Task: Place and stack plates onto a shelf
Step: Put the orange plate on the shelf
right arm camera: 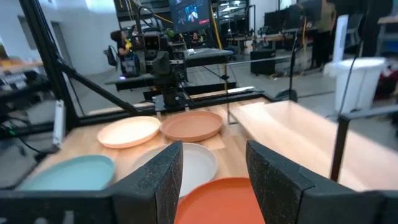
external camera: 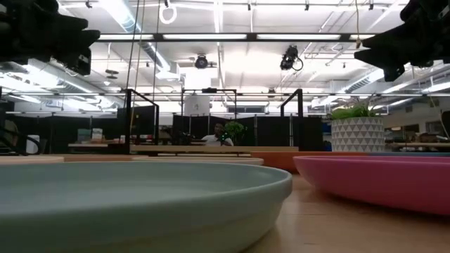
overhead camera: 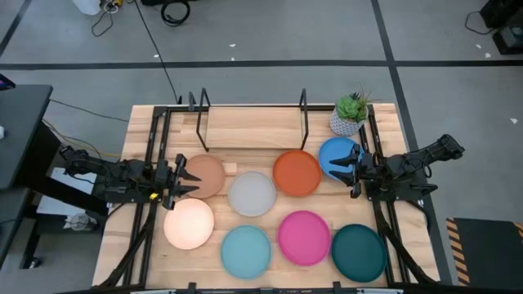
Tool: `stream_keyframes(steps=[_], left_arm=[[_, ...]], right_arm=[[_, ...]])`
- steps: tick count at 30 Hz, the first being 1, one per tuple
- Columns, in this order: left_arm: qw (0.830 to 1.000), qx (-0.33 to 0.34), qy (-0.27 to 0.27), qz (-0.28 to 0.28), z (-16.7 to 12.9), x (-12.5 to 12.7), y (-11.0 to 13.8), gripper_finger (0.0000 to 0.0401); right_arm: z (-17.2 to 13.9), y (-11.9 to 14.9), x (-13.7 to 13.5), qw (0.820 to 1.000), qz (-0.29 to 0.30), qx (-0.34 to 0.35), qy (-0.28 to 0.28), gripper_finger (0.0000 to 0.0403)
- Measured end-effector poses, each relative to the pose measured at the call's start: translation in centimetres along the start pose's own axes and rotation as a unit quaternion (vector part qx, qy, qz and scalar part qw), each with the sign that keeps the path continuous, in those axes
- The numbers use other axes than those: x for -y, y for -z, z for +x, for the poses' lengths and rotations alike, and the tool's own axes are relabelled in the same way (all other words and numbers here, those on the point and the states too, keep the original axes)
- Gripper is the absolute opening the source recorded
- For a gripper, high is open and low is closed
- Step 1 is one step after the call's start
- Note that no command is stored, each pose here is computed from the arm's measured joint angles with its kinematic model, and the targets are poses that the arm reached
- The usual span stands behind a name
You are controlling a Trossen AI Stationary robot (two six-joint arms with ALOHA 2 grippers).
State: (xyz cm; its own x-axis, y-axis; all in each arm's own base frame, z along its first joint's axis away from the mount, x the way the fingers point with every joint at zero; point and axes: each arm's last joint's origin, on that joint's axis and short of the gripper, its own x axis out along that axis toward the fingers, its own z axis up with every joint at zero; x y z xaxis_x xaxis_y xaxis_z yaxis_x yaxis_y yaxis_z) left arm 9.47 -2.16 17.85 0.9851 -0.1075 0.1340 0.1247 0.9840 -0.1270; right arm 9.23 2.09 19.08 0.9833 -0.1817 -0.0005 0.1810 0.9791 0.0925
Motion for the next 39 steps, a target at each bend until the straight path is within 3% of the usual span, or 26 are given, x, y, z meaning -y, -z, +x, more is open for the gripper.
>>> stream_keyframes(steps=[4,14,22,28,31,35,39], left_arm=[[0.999,0.015,0.001,-0.037,0.0,0.0,-0.3,0.0124],[0.998,0.051,0.002,-0.047,0.0,0.1,-1.0,0.0124],[0.998,0.066,0.0,0.014,-0.1,0.1,-1.3,0.0124],[0.996,0.07,-0.013,0.061,-0.1,0.0,-1.4,0.0124],[0.994,0.093,-0.016,0.06,-0.1,0.1,-1.8,0.0124],[0.99,0.113,-0.021,0.081,-0.2,0.1,-2.2,0.0124],[0.988,0.122,-0.034,0.086,-0.3,0.0,-2.4,0.0124]], right_arm=[[0.0,-0.2,0.0,1.0,-0.014,0.009,0.003,0.0183],[-0.1,-1.7,-0.2,0.995,0.054,0.077,-0.03,0.0183],[-0.2,-2.1,-0.7,0.987,0.059,0.091,-0.122,0.0183],[-0.4,-2.6,-0.8,0.982,0.055,0.115,-0.138,0.0183],[-0.1,-2.2,-0.8,0.988,0.039,0.093,-0.12,0.0183],[1.0,-0.9,-0.8,0.998,-0.003,0.007,-0.059,0.0183],[2.0,0.0,-1.1,0.997,-0.032,-0.049,-0.054,0.0183]])
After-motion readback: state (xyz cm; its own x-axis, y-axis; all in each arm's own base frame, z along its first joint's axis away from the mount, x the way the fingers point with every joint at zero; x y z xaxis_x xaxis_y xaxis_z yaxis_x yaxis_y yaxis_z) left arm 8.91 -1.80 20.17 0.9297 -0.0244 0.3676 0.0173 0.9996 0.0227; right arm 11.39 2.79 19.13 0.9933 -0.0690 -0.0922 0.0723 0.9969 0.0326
